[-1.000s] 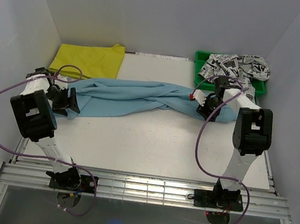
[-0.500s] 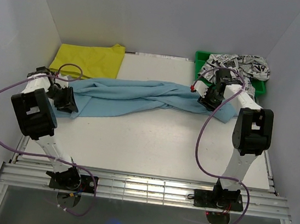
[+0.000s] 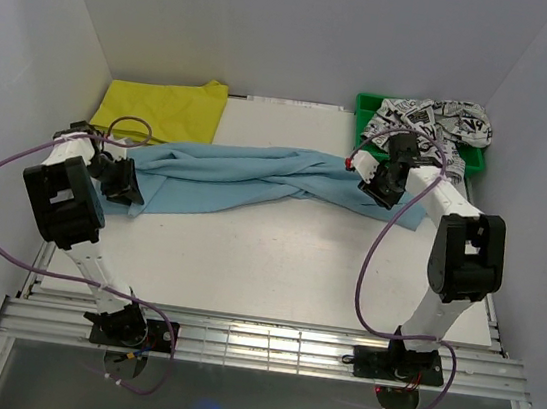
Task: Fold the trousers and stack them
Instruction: Flatten the trousers out
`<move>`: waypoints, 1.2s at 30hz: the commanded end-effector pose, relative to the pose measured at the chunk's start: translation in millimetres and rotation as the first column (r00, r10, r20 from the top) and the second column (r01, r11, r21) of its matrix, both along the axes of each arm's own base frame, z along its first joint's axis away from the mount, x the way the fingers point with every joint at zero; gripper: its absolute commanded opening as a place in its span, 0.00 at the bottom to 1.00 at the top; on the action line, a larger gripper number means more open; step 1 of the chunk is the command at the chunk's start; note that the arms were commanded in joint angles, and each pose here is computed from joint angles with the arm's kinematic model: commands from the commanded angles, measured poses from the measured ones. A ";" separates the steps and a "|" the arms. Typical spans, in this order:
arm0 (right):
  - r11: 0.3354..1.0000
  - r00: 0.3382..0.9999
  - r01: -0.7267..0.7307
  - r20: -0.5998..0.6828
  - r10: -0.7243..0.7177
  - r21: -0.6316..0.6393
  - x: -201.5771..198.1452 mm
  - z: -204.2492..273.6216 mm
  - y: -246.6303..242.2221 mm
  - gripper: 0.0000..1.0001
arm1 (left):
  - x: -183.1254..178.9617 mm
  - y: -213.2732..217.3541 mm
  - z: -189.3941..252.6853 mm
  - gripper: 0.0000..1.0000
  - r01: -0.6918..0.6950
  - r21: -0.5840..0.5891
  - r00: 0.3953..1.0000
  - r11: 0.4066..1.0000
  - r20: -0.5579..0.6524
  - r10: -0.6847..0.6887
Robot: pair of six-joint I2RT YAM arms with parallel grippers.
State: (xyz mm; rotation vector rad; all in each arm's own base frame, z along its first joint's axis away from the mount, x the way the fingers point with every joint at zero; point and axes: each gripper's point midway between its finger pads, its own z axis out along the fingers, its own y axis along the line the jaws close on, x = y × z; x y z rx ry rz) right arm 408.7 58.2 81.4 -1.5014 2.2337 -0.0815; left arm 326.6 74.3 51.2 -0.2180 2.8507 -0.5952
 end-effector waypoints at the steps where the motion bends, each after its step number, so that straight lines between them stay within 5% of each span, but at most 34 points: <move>1: 0.999 0.997 0.045 0.060 -0.043 -0.019 11.0 -9.1 0.2 0.36 | 13.7 0.8 7.6 0.43 -0.001 0.004 0.999 1.000 0.041 0.001; 4: 0.997 0.997 0.061 0.054 -0.058 -0.057 17.0 -17.0 -9.7 0.39 | 13.7 2.1 8.5 0.44 0.002 0.011 0.999 1.000 0.040 -0.003; 9: 1.000 1.000 -0.009 0.014 0.010 -0.026 0.6 -16.0 -3.6 0.57 | 10.0 2.3 10.7 0.53 0.012 0.021 0.999 1.000 0.042 -0.013; 23: 0.999 1.000 0.000 -0.025 -0.001 -0.053 -10.1 -46.8 -8.5 0.49 | 9.1 -0.2 1.6 0.56 0.002 0.001 1.000 1.000 0.021 -0.002; 28: 0.999 1.000 0.020 0.019 -0.019 -0.047 5.5 -37.4 -7.1 0.35 | 11.3 -1.3 1.9 0.36 0.001 -0.011 1.000 1.000 0.022 0.000; 32: 0.999 0.997 0.005 0.080 -0.001 -0.043 12.4 -13.1 -6.0 0.09 | 13.1 4.0 7.6 0.22 0.020 0.019 0.999 1.000 0.034 -0.021; 36: 0.999 0.992 0.003 0.123 0.002 -0.039 17.2 3.4 -5.5 0.08 | 22.7 7.6 20.8 0.03 0.028 0.032 0.997 0.999 0.073 -0.031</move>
